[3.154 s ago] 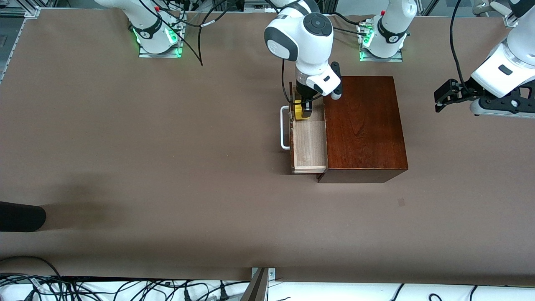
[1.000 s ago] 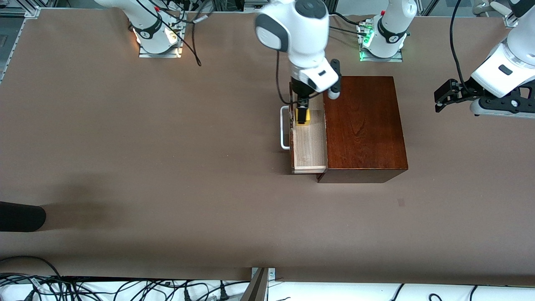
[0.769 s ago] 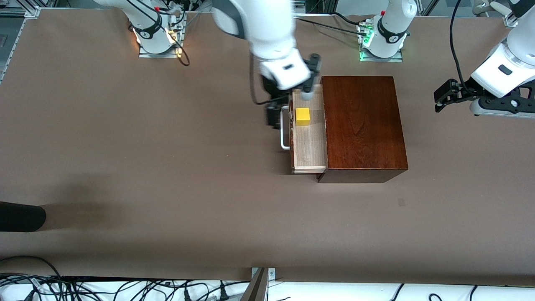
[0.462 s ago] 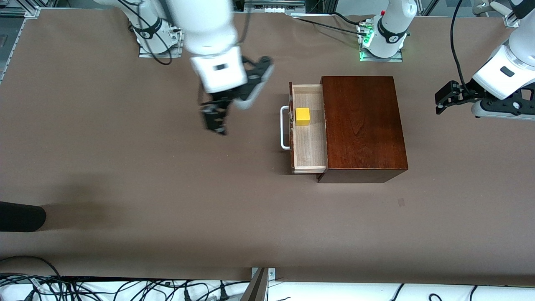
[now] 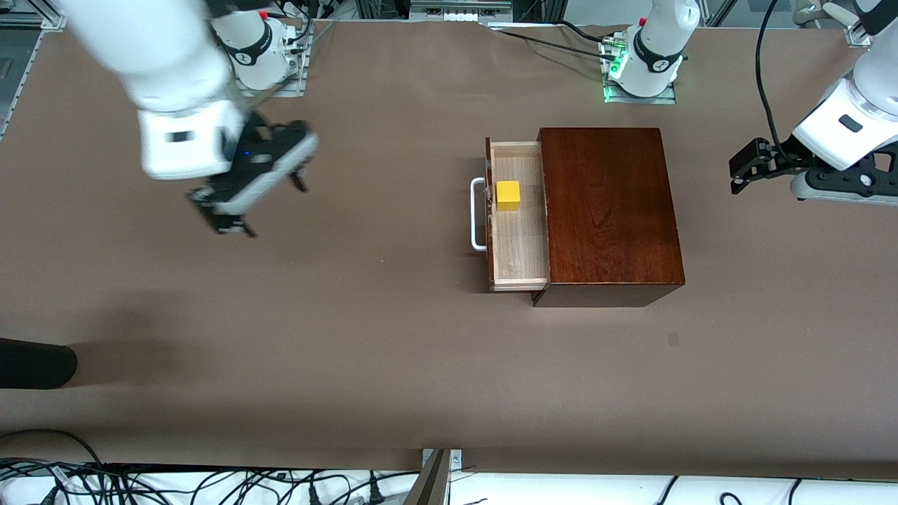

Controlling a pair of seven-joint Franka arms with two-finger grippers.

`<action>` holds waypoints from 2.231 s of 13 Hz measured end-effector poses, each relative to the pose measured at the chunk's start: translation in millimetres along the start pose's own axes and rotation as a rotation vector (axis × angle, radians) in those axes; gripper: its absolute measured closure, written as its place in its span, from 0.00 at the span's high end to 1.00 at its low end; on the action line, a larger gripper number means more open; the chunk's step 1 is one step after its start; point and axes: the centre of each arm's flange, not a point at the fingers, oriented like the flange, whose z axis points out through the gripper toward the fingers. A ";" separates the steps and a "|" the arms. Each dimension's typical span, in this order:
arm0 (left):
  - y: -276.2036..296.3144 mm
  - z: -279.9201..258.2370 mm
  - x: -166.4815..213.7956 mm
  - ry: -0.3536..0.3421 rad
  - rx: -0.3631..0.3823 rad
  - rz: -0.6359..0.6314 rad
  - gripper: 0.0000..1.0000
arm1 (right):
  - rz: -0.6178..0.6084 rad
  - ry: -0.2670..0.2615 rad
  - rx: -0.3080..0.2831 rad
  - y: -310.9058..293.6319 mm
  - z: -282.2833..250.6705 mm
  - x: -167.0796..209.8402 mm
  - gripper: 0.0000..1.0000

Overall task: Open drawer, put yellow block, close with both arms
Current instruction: 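Withdraw the right gripper while the left gripper moves to the drawer front, then push the drawer shut into the box with the left gripper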

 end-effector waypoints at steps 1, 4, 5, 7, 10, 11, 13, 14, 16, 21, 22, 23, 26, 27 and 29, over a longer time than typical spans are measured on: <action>11.5 0.1 -1.5 -0.011 -0.001 0.020 1.00 | 0.039 -0.001 0.017 19.2 -4.7 -23.0 1.00; 68.4 7.8 -9.2 -0.081 -0.003 0.126 1.00 | 0.148 0.002 0.063 59.5 -15.8 -86.0 1.00; 91.1 16.7 -8.8 -0.103 -0.006 0.170 1.00 | 0.193 -0.004 0.072 67.0 -17.8 -104.1 1.00; 143.3 40.0 -7.6 -0.144 -0.021 0.289 1.00 | 0.282 -0.020 0.088 76.7 -17.1 -134.9 1.00; 242.2 66.7 -14.3 -0.181 -0.089 0.591 1.00 | 0.404 -0.065 0.112 86.0 -0.7 -169.5 1.00; 270.0 75.7 -13.1 -0.171 -0.131 0.728 1.00 | 0.459 -0.086 0.116 88.4 7.9 -175.1 1.00; 318.7 101.6 -6.7 -0.147 -0.225 1.000 1.00 | 0.558 -0.125 0.098 90.8 19.8 -179.8 1.00; 340.3 114.9 -5.5 -0.135 -0.258 1.092 1.00 | 0.575 -0.134 0.085 91.6 20.8 -180.4 1.00; 375.2 138.8 -5.2 -0.085 -0.308 1.244 1.00 | 0.580 -0.141 0.065 93.3 20.8 -181.5 1.00; 446.7 189.8 -23.9 -0.007 -0.181 1.475 1.00 | 0.573 -0.151 0.032 97.0 25.0 -180.6 1.00; 455.3 207.8 -26.7 -0.009 -0.166 1.498 1.00 | 0.574 -0.153 0.029 97.3 25.5 -180.4 1.00; 457.6 228.0 -25.9 -0.012 -0.153 1.512 1.00 | 0.575 -0.153 0.026 97.2 25.6 -180.0 1.00; 449.9 279.2 -24.2 -0.031 -0.117 1.533 1.00 | 0.578 -0.143 0.011 98.7 19.9 -176.6 1.00; 445.4 288.3 -24.4 -0.047 -0.107 1.534 1.00 | 0.581 -0.137 0.007 99.6 16.9 -176.2 1.00; 444.2 292.1 -24.3 -0.044 -0.107 1.531 1.00 | 0.588 -0.135 0.005 101.0 15.6 -176.5 1.00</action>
